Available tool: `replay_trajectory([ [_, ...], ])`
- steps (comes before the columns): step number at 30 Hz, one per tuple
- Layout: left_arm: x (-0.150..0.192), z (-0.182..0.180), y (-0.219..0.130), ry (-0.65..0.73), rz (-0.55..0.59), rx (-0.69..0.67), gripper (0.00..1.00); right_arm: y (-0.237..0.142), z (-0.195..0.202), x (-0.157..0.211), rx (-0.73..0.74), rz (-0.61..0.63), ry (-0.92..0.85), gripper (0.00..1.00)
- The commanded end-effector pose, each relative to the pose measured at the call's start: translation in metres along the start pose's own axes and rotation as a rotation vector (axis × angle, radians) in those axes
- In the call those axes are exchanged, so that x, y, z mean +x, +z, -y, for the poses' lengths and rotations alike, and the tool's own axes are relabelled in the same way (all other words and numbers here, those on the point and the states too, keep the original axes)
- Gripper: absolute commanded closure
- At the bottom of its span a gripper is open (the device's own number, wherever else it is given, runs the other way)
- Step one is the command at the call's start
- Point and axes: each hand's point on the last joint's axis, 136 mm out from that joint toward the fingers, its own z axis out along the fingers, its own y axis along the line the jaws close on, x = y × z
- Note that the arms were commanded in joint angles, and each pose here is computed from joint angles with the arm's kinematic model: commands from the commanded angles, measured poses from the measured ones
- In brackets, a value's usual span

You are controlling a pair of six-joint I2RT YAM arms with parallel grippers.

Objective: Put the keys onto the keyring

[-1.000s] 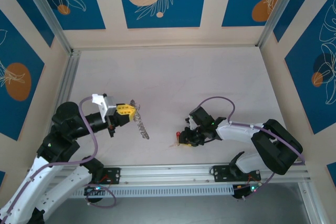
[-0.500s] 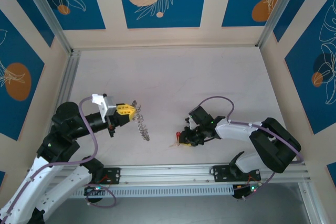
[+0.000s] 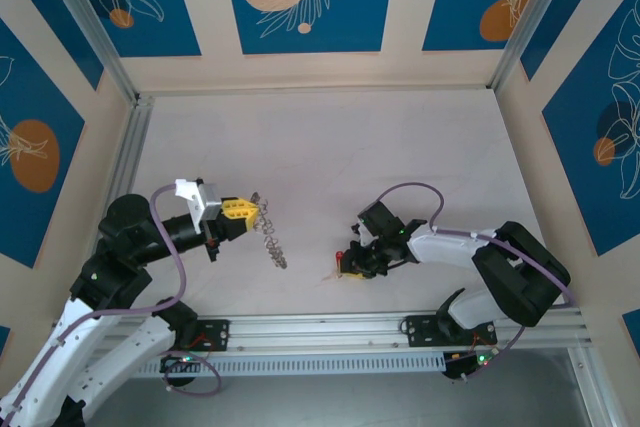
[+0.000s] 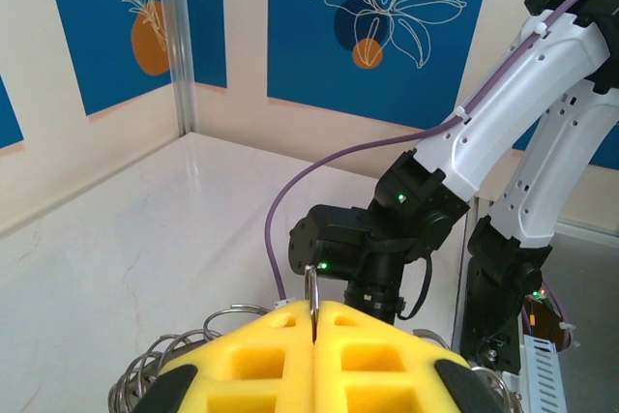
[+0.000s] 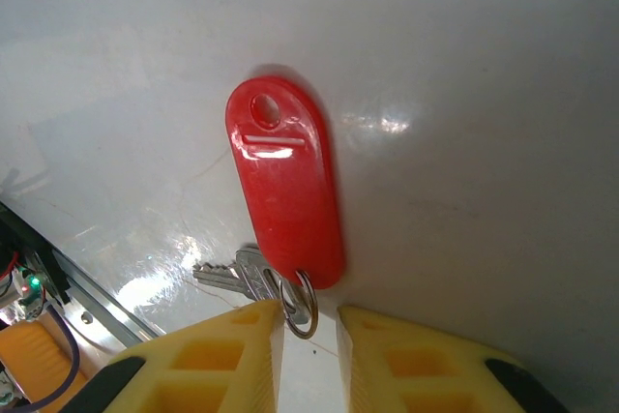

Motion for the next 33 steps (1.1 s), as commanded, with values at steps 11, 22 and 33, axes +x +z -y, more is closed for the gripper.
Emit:
replay_trajectory([
  [11,-0.015,0.003,-0.004,0.028,0.054,0.006,1.0,0.008,-0.014,-0.019,-0.024,0.067,-0.045,0.8],
  [22,-0.014,0.003,-0.004,0.027,0.053,0.008,1.0,0.01,-0.022,-0.027,-0.044,0.08,-0.044,0.84],
  [33,-0.012,0.001,-0.003,0.026,0.045,0.003,1.0,0.007,-0.027,-0.03,-0.073,0.108,-0.062,0.91],
])
